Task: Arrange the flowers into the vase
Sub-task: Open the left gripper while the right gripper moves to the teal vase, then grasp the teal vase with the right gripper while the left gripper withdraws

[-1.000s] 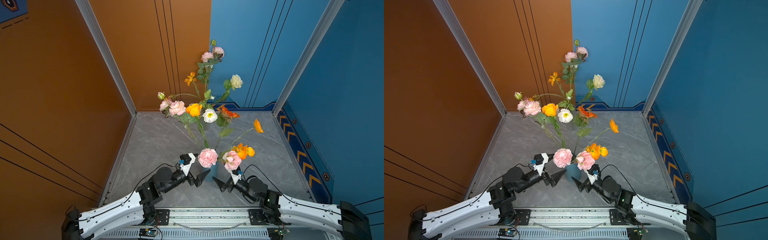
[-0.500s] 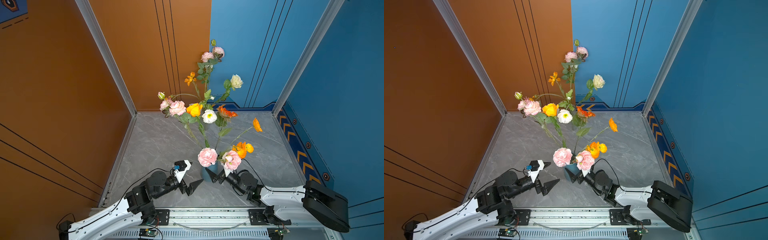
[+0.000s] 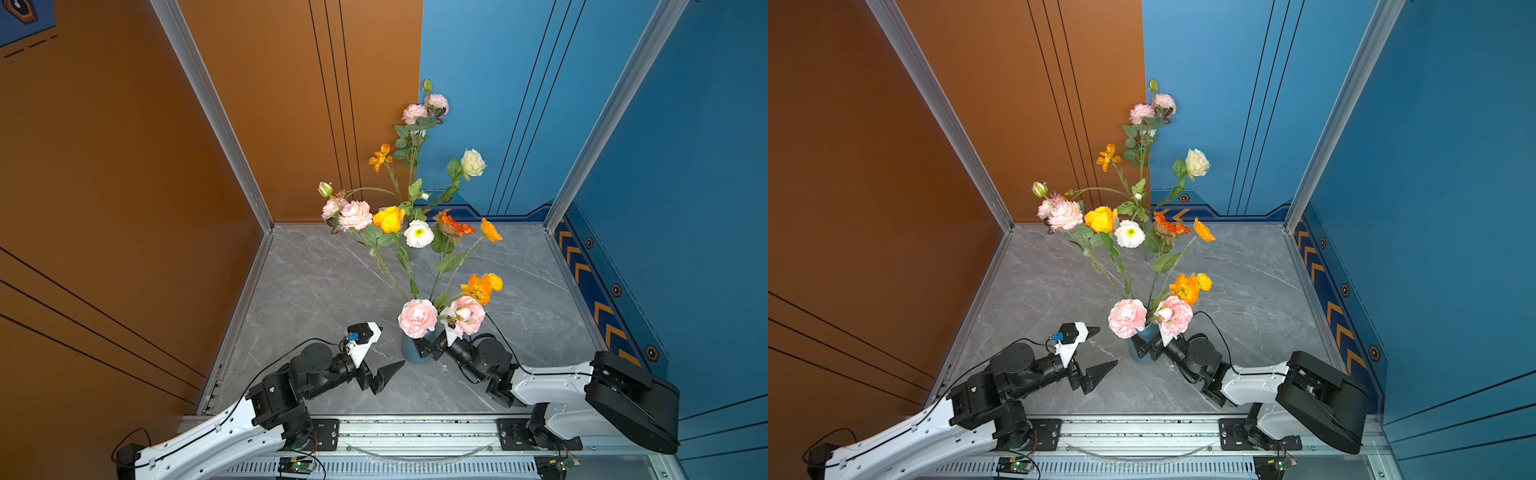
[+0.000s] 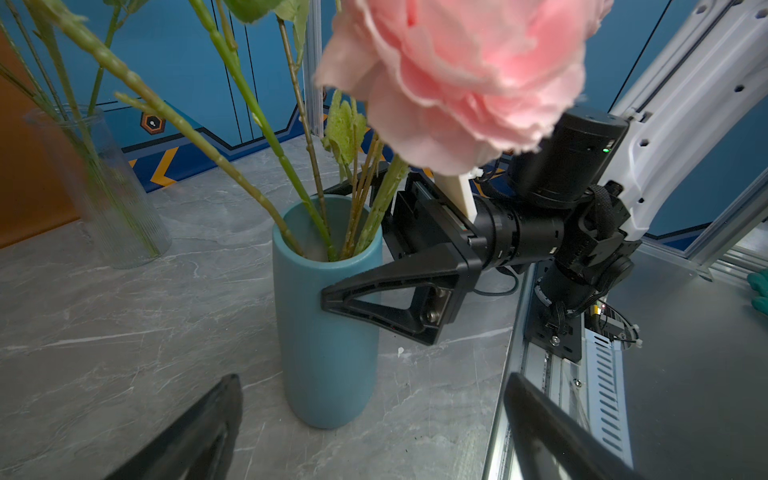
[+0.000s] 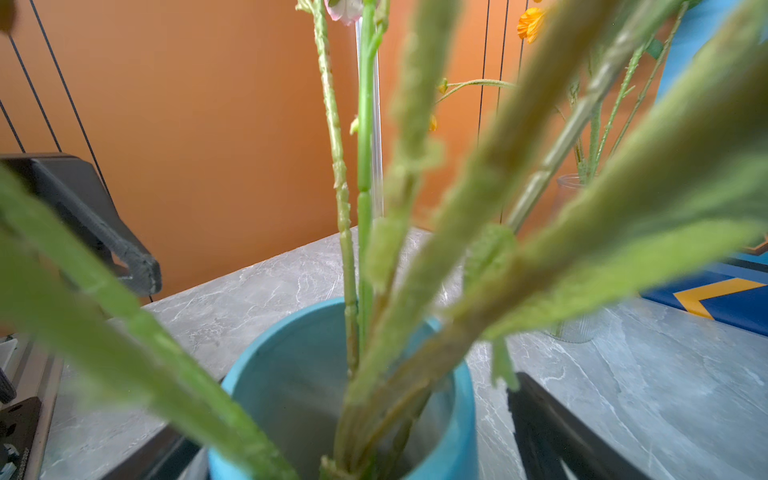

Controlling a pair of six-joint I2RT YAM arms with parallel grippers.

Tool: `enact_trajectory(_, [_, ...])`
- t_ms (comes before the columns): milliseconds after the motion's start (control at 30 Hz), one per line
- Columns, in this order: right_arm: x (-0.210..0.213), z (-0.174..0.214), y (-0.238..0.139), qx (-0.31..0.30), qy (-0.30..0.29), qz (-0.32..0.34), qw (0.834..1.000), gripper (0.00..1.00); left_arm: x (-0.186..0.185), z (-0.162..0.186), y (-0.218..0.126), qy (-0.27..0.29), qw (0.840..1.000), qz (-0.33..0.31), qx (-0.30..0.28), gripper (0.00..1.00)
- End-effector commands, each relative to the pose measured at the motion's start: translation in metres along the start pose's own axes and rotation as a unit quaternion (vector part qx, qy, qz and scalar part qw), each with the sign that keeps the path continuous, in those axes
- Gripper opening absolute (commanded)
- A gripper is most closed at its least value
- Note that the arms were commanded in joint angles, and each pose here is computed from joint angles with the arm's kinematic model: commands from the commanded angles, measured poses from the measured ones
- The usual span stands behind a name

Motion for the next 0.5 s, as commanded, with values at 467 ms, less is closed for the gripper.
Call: enact_trajectory(467, [0.0065, -0.0053, 0.0121, -0.016, 0.022, -0.018, 0.999, 0.99, -0.0042, -0.0026, 0.0001, 0.001, 1.0, 0.013, -0.004, 0.98])
Point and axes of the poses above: each gripper's point midway between its finger pads, its own y axis out along the fingers, its own x axis along the line the jaws close on, z = x × y, the point moved 1 cm from there along -y, back along the fingers, and after that the axes turned 15 degrees about y, right-handed, at the moved point
